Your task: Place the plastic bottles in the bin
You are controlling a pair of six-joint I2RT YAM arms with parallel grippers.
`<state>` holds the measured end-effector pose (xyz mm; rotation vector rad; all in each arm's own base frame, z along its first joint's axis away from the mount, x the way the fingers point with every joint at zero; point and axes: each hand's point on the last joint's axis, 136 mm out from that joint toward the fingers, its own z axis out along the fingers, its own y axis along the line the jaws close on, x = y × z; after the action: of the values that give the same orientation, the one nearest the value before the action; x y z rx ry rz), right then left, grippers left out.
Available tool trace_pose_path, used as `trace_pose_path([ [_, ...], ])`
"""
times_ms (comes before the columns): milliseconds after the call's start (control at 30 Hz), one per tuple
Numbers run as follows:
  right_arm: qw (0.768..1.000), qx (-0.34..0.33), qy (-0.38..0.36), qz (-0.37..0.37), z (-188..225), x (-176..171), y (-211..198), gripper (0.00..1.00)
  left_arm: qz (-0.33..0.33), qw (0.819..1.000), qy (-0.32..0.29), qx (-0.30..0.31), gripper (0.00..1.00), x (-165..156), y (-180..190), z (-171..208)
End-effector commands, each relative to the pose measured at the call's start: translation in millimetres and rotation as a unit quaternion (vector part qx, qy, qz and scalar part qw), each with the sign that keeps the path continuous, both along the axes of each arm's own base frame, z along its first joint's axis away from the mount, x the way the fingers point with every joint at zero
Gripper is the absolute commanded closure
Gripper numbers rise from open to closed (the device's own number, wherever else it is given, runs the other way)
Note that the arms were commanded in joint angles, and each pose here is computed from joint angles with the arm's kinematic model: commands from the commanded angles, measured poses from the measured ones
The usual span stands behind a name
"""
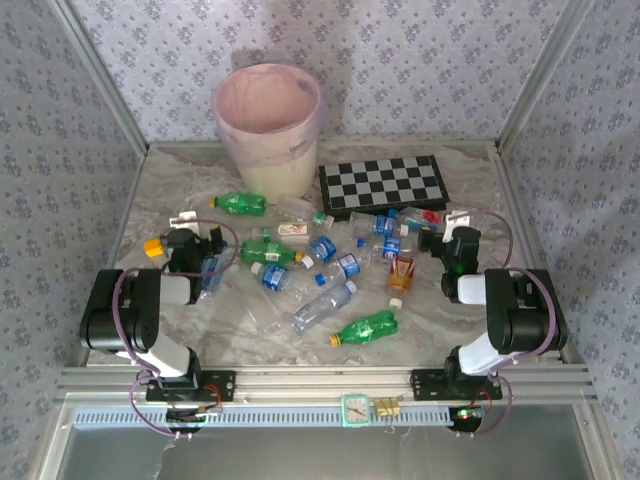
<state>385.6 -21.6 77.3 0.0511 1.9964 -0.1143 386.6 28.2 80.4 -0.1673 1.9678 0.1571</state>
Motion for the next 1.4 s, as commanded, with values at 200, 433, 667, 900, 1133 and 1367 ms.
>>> trace_pose_path([
  [200,1.000,0.001,-0.013,0.001,7.1,5.2,-0.1,0.00,-0.001,1.000,-0.014,-0.001,0.00,7.3,1.2,9.8],
  [433,1.000,0.003,-0.012,0.002,6.7,5.1,-0.1,0.00,-0.001,1.000,-0.014,-0.002,0.00,7.1,1.2,9.8],
  [667,1.000,0.005,-0.012,0.004,7.0,5.0,-0.2,0.00,-0.007,1.000,-0.014,-0.008,0.00,7.9,0.4,10.0],
  [900,1.000,0.003,-0.017,0.002,9.8,5.3,-0.5,0.00,-0.007,1.000,-0.015,-0.007,0.00,7.9,0.6,10.1],
  [1133,0.999,-0.006,-0.023,-0.033,65.4,-0.8,-6.6,0.00,0.030,0.999,-0.007,0.029,0.00,2.8,2.9,40.6],
  [1367,0.987,0.125,0.061,-0.080,100.9,-14.4,3.8,0.00,0.104,0.994,-0.024,-0.030,0.00,-9.0,7.8,100.4],
])
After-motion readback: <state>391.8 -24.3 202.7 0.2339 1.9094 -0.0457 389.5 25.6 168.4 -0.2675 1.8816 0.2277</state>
